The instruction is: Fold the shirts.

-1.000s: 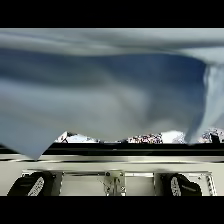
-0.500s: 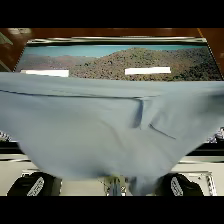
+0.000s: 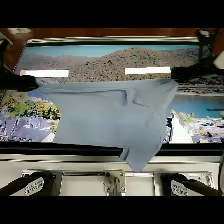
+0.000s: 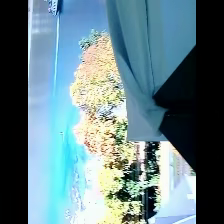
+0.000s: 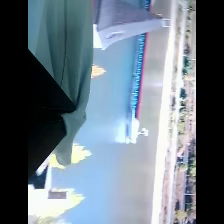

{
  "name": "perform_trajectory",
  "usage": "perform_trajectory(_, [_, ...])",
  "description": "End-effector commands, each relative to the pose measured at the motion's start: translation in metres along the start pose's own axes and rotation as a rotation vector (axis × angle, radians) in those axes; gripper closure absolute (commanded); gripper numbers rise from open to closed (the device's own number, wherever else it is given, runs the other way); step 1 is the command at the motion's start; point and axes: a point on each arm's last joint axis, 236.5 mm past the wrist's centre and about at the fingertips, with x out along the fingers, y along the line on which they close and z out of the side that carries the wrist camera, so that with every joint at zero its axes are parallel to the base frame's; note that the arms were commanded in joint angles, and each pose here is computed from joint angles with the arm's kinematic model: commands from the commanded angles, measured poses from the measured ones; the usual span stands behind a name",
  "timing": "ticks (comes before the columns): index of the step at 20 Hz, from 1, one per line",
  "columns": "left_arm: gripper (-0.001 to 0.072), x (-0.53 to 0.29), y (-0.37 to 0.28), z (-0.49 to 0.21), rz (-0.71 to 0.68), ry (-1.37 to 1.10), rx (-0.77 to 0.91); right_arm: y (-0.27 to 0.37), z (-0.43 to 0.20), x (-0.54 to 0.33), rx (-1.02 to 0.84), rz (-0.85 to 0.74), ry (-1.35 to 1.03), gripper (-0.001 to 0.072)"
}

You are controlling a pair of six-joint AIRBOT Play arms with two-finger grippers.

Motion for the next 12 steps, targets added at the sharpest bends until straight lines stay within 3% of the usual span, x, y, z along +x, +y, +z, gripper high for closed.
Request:
perform_trajectory(1, [0.067,0.067,0.023,0.036,0.027,-0.104,-0.037,0.008,0.043,0.073,0.134,0.031,-0.164,0.0654])
perform_trajectory(6, [0.067,0.119,0.046,0.078,0.063,-0.278,-0.077,-0.002,0.051,0.132,0.159,0.024,-0.22,0.0654])
perform_trajectory(12, [0.067,0.187,0.051,0.034,0.023,-0.12,-0.151,-0.001,0.019,0.19,0.244,0.051,-0.128,0.0654])
